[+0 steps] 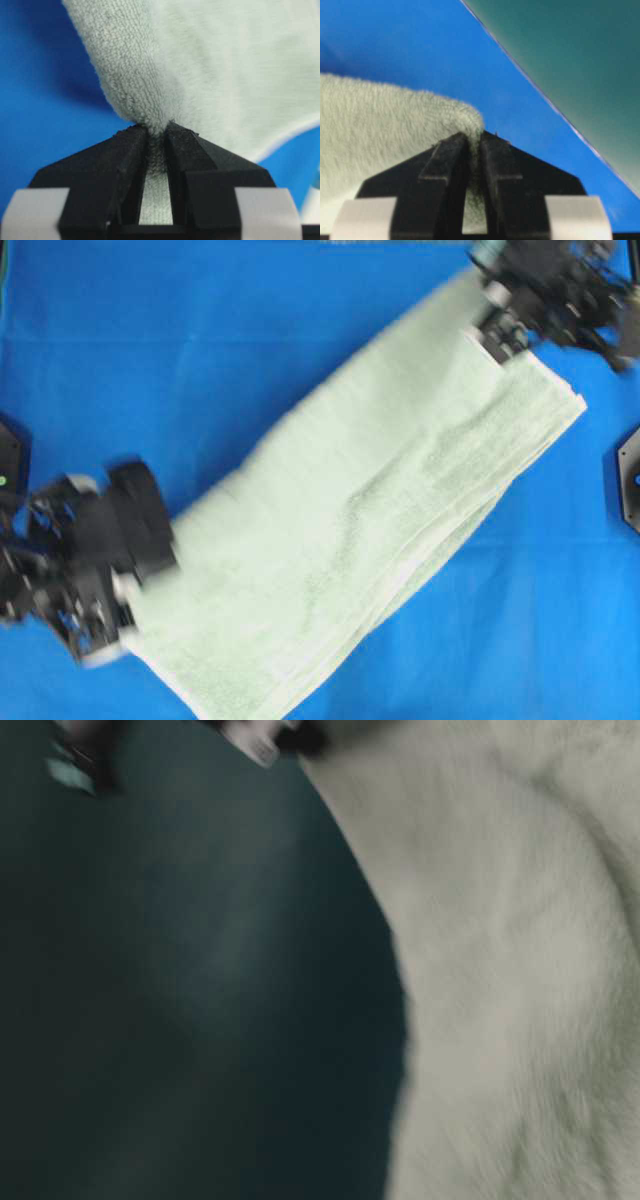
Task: Fold a bath towel.
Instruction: 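Lay the towel down diagonally and open both grippers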
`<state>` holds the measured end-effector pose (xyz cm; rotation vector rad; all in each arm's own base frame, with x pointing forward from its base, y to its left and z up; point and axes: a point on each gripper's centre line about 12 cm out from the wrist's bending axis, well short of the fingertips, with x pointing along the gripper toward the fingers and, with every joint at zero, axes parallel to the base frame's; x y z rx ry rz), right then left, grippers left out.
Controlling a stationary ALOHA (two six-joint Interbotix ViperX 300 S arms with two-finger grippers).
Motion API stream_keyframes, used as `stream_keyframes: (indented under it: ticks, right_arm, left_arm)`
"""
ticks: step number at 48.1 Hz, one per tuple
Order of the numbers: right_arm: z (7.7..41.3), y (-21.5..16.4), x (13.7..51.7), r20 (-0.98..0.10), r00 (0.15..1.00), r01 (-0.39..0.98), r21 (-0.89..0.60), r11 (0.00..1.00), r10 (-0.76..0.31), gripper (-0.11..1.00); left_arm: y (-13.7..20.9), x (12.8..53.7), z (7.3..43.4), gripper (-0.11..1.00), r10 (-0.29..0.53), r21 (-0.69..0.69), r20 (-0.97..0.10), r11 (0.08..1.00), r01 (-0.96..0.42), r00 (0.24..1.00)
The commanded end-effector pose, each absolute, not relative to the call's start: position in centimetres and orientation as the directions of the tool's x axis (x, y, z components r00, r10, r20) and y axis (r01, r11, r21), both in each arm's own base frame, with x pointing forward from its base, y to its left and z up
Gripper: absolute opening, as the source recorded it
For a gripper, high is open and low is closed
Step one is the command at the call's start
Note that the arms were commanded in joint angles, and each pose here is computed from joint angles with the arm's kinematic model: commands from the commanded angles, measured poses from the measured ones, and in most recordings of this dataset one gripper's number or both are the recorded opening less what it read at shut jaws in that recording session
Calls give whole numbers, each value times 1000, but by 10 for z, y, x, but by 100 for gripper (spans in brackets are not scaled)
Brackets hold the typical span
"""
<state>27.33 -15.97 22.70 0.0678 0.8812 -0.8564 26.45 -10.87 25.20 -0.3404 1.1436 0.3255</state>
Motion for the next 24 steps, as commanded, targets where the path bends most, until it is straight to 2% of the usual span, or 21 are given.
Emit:
stream_keyframes:
  ticks: [1,10,16,24]
  right_arm:
    - [218,-184,289,-689,384,662,-258,704,-614,11]
    - [193,-218,313,-709,382,620,-280,733,-593,11]
    - [191,-234,323,-702,378,617,-295,729,-603,11]
    - [195,-243,334,-687,402,572,-328,752,-605,11]
  left_arm:
    - [-89,242,236,11,77,-120,-919,879,-461,387]
    - [-58,211,196,11,70,-166,-912,838,-520,403]
    - [-47,199,180,11,62,-190,-906,825,-532,420]
    - [-40,190,165,11,71,-175,-914,818,-547,400]
